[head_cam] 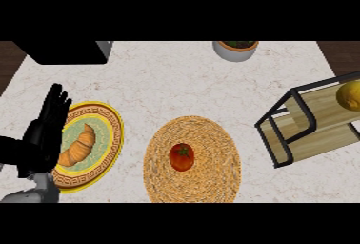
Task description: Pick the lemon from the placemat and place it in the tiered shelf
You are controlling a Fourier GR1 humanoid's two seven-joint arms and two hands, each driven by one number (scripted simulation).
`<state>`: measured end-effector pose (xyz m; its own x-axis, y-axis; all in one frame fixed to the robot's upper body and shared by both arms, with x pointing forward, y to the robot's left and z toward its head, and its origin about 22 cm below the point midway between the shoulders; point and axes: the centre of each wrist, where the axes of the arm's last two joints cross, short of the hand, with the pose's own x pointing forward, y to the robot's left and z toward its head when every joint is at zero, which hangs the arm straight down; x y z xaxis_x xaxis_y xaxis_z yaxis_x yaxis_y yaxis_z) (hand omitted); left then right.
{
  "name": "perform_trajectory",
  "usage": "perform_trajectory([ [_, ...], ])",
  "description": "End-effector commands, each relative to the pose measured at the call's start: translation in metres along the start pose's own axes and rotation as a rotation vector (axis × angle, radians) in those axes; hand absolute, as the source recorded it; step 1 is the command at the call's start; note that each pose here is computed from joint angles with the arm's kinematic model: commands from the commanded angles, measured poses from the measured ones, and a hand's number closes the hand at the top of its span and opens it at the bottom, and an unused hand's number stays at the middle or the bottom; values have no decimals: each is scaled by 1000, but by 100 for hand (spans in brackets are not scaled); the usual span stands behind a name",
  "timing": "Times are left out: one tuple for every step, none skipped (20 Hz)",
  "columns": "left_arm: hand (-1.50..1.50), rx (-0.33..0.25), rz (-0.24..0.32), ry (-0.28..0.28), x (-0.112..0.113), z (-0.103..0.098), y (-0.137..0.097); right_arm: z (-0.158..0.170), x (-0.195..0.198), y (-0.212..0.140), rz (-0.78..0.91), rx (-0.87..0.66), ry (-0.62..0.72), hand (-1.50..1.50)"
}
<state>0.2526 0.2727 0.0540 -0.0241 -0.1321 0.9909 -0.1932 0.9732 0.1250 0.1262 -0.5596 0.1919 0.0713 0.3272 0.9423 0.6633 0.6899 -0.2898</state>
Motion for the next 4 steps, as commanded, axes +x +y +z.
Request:
perform_trajectory([
  [0,12,-6,-3,11,-1,-2,11,-7,-54,-29,28,-32,-150],
  [0,-15,4,-2,1,8,5,7,-12,-47,-20,24,-19,-150],
  [0,-11,-1,8,8,-6,13,4,-15,-48,-32,14,-20,-150],
  [0,-7,19,2,2,23,2,15,-18,-58,-29,29,-29,-150],
])
